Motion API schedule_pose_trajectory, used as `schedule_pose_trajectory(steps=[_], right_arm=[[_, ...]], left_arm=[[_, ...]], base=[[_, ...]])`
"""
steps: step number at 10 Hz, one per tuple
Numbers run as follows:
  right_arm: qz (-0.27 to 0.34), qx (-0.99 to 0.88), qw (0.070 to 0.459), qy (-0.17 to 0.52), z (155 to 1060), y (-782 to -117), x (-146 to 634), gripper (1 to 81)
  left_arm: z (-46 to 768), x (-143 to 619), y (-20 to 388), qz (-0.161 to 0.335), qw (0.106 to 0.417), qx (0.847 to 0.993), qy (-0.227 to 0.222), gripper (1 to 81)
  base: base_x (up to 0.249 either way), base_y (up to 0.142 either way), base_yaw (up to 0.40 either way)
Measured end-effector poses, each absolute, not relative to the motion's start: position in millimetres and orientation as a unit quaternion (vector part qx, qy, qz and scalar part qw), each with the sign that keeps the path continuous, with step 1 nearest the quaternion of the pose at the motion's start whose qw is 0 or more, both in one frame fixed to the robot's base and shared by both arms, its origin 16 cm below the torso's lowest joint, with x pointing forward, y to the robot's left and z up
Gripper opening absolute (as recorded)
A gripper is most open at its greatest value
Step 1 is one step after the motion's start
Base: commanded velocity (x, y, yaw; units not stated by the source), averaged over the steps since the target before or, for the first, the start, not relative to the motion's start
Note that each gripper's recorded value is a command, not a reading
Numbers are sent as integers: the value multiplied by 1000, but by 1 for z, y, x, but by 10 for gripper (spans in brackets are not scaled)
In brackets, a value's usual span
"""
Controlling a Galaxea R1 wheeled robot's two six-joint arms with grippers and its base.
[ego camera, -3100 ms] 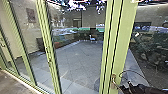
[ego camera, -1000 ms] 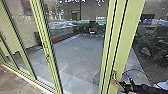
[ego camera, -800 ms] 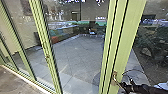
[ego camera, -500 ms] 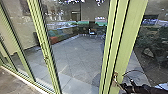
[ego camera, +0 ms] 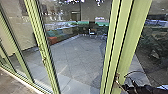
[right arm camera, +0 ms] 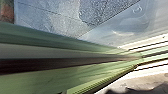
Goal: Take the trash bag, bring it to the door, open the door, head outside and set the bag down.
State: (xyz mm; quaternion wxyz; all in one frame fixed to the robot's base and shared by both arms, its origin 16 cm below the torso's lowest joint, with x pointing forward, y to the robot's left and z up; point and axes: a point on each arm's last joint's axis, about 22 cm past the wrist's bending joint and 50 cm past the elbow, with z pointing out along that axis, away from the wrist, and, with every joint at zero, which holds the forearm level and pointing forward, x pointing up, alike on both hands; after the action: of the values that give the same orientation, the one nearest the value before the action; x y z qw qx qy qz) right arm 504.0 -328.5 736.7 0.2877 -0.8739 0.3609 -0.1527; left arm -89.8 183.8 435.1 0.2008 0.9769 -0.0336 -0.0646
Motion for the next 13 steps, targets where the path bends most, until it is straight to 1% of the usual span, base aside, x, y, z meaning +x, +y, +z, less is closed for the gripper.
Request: schedule_pose_trajectory(steps=[3,5,7,10,13], right_arm=[[-159,-878,283,351,743,-335,506,811],[-156,-880,277,354,746,-337,508,811],[-155,-891,267,334,750,-338,504,811],[-146,-913,243,293,758,-334,495,811],[-128,-926,214,282,762,-340,488,811]], left_arm=[[434,-81,184,-61,201,977,-34,10],[435,-89,183,-66,201,977,-33,10],[435,-89,184,-67,201,977,-33,10],[436,-89,183,-68,201,977,-33,10],[436,-91,183,-71,203,976,-33,10]], base=[[22,0,0],[0,0,0],[0,0,0],[0,0,0],[0,0,0]])
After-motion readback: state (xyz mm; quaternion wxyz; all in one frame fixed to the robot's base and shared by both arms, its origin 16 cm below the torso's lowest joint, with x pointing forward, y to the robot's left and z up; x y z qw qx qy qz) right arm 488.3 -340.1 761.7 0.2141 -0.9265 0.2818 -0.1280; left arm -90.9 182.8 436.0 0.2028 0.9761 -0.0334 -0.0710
